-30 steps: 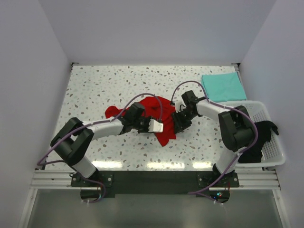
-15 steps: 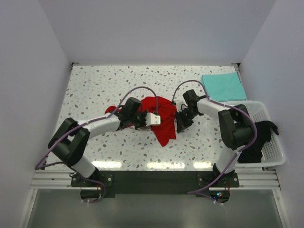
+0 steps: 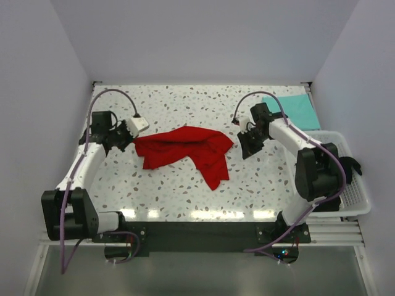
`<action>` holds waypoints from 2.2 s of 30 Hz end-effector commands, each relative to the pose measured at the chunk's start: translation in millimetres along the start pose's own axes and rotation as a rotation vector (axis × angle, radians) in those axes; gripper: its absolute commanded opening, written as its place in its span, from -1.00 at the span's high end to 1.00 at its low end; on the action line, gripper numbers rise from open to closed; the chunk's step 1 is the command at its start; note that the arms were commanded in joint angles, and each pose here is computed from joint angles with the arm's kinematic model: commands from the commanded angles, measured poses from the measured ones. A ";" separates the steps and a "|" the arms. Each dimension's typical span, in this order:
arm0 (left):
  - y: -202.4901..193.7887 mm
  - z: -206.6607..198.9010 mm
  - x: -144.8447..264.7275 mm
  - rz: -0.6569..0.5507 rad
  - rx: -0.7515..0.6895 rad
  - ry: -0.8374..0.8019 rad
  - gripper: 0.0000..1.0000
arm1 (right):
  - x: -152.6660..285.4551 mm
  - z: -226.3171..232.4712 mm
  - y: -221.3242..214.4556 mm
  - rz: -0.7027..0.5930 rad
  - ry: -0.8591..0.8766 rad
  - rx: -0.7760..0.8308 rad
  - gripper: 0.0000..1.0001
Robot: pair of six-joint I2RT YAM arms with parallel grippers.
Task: Fold and stack the t-shirts
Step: Flatten the tshirt out
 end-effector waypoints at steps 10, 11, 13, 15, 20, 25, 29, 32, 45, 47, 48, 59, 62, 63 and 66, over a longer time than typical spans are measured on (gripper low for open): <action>-79.4 59.7 -17.5 0.153 0.486 -0.032 1.00 | -9.8 50.4 49.5 -0.057 0.081 0.168 0.23; -78.2 60.2 -18.9 0.150 0.496 -0.037 0.88 | -11.2 47.7 52.7 -0.060 0.071 0.163 0.21; -75.9 64.8 -20.0 0.144 0.512 -0.043 0.74 | -18.7 44.0 59.6 -0.052 0.070 0.144 0.14; -68.2 66.3 -17.0 0.113 0.497 -0.074 0.47 | -23.0 46.6 61.7 -0.045 0.109 0.131 0.12; -48.6 44.1 14.7 0.023 0.294 -0.128 0.09 | -26.8 66.9 54.8 -0.045 0.169 0.154 0.10; -53.6 9.4 22.1 0.055 0.158 -0.153 -0.01 | -37.5 99.6 55.2 -0.043 0.188 0.248 -0.02; -60.7 -13.8 13.8 0.087 0.126 -0.167 -0.08 | -56.0 117.1 55.2 0.011 0.170 0.326 -0.04; -61.3 -21.9 9.0 0.083 0.141 -0.167 -0.14 | -68.6 127.2 59.0 0.035 0.154 0.364 -0.04; -76.1 -27.6 -12.3 0.136 0.225 -0.183 -0.20 | -116.2 136.9 39.6 0.201 -0.024 0.504 -0.15; -80.5 -25.7 -14.1 0.164 0.228 -0.165 -0.16 | -113.5 133.4 35.1 0.224 -0.049 0.514 -0.04; -82.2 -23.8 -16.0 0.171 0.230 -0.154 -0.14 | -111.6 132.6 30.4 0.240 -0.049 0.520 -0.02; -108.0 -7.1 -43.1 0.332 0.339 -0.122 0.53 | -72.2 144.4 6.0 0.260 0.076 0.600 -0.17; -106.9 -2.3 -45.4 0.340 0.361 -0.126 0.59 | -88.2 139.7 -9.8 0.322 0.072 0.597 -0.15; -106.9 -2.6 -45.6 0.346 0.362 -0.131 0.60 | -91.7 136.9 -13.7 0.337 0.062 0.607 -0.15; -109.2 4.6 -41.5 0.365 0.362 -0.110 0.70 | -100.5 125.2 -28.5 0.383 -0.003 0.639 0.08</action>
Point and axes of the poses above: each gripper's point midway between its finger pads, its own x axis back along the fingers, its own z axis along the line the jaws close on, y = z × x, the point moved 7 cm from there along x, back along the fingers, and after that the axes turned 14 degrees about x, right-handed, at the moved point
